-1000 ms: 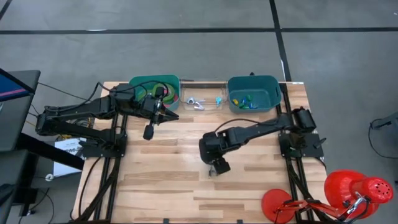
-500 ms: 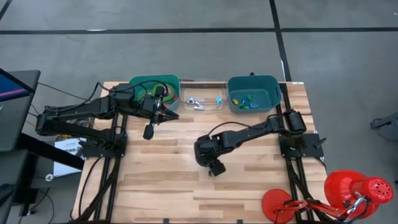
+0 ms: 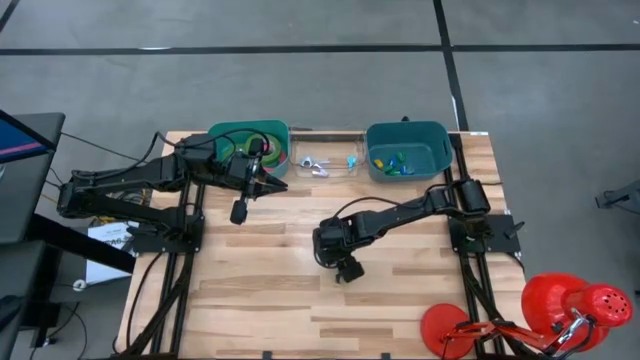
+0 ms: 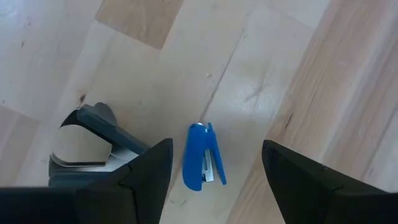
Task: Pick and place Stapler, Stapler remover, tape
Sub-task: Put the blue stapler into the dark blue bin
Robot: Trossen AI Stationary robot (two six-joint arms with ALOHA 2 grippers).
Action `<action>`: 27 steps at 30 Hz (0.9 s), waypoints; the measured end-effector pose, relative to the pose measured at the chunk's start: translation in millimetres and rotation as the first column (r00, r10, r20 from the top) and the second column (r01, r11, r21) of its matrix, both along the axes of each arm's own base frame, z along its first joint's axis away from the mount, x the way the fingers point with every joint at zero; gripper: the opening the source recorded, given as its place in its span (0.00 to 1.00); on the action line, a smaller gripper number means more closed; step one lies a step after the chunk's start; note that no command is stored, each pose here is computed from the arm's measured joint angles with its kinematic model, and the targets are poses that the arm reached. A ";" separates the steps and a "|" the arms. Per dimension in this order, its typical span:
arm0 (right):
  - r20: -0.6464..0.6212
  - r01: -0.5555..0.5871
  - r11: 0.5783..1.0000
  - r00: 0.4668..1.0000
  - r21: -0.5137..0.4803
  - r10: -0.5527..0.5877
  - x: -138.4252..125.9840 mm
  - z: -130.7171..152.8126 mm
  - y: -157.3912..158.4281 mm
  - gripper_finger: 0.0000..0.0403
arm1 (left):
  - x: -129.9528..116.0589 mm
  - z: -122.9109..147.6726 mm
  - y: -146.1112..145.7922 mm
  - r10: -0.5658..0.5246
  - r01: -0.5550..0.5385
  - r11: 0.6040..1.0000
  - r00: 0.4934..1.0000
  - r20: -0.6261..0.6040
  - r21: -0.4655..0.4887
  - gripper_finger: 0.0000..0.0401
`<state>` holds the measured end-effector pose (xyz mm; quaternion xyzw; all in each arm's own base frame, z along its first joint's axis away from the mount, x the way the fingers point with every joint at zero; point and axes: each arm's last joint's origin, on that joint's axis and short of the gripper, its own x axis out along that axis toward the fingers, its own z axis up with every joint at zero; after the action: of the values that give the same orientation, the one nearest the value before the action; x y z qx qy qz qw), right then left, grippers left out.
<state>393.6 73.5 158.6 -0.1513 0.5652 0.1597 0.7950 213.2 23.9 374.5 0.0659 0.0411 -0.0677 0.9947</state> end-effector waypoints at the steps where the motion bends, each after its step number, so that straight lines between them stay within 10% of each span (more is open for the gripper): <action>1: 0.000 0.001 1.000 1.000 0.001 -0.001 0.0 0.0 0.0 0.59 | 0.0 0.0 0.0 0.000 0.000 1.000 1.000 0.000 0.000 0.05; 27: 0.020 -0.005 1.000 1.000 0.005 0.005 -9.6 -23.6 0.5 0.59 | 0.1 0.7 0.1 0.000 0.000 1.000 1.000 0.008 0.001 0.05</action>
<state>383.9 74.1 135.0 -0.1524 0.5565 0.1615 0.8006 213.3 24.0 375.2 0.0665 0.0374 -0.0674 0.9948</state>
